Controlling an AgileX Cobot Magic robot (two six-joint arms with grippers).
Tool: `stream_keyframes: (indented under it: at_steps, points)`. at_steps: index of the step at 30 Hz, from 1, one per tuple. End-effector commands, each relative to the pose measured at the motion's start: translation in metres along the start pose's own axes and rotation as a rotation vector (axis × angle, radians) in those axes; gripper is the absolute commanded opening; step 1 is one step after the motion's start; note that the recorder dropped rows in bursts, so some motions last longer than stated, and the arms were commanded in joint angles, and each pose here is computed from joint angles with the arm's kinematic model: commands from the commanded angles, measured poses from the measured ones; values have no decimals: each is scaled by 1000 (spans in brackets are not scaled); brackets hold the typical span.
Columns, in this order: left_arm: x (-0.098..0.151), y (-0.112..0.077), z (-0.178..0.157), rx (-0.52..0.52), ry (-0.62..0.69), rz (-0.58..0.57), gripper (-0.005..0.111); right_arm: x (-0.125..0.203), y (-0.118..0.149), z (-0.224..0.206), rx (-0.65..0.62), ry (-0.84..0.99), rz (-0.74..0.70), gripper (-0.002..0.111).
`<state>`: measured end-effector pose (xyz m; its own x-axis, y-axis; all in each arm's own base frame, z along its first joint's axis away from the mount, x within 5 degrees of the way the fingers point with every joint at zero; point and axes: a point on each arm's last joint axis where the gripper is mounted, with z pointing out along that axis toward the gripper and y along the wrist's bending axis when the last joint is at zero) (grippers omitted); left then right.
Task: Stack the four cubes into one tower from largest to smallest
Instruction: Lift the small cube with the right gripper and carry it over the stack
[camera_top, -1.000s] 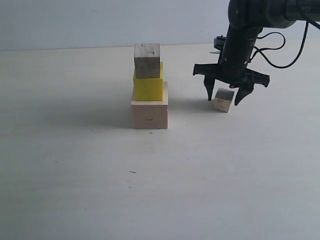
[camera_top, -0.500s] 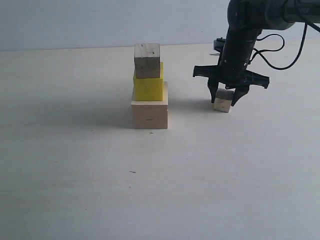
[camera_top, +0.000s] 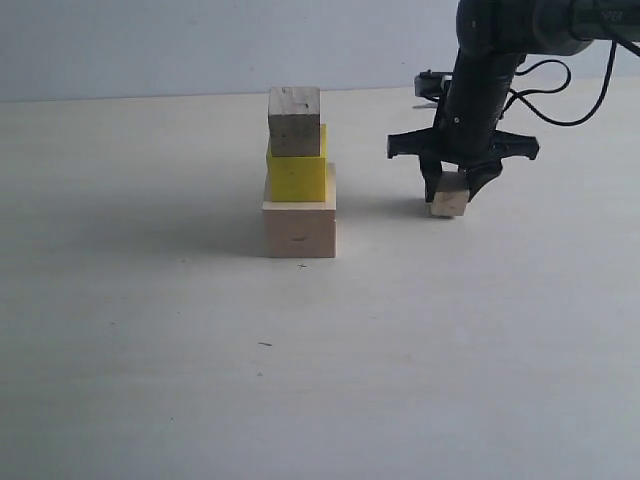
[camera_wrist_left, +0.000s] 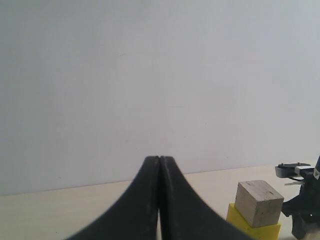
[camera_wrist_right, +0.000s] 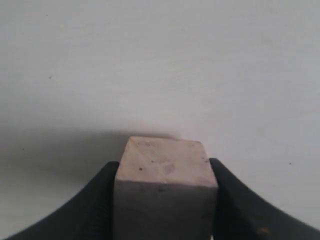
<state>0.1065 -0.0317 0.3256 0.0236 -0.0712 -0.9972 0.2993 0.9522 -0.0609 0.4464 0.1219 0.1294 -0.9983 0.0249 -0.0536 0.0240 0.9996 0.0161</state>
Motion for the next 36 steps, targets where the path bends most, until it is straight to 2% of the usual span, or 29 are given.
stream_keyframes:
  at_steps: [1, 4, 7, 11, 12, 14, 18, 26, 31, 33, 36]
  points:
    - [0, -1, 0, 6, -1, -10, 0, -6, -10, -48, 85, -168, -141, 0]
    - [0, 1, 0, -7, 1, -10, 0, -5, -9, -105, 23, -362, -147, 0]
    - [0, 2, 0, -19, 2, -10, 0, 18, -6, -155, -132, -634, -162, 0]
    - [0, 2, 0, -21, 2, -10, 0, 52, -16, -174, -177, -850, -157, 0]
    - [0, 2, 0, -21, 2, -10, 0, 70, -22, -175, -178, -898, -174, 0]
    - [0, 1, 0, -12, 1, -10, 0, 90, -28, -172, -149, -910, -236, 0]
    - [0, 1, 0, -10, 1, -10, 0, 105, -32, -172, -127, -890, -278, 0]
    - [0, 1, 0, -10, 1, -10, 0, 103, -31, -176, -136, -932, -269, 0]
    - [0, 1, 0, -10, 1, -10, 0, 101, -29, -180, -189, -978, -213, 0]
    - [0, 1, 0, -9, 1, -10, 0, 99, -29, -183, -164, -1027, -264, 0]
    - [0, 1, 0, -9, 1, -10, 0, 96, -28, -190, -63, -1121, -432, 0]
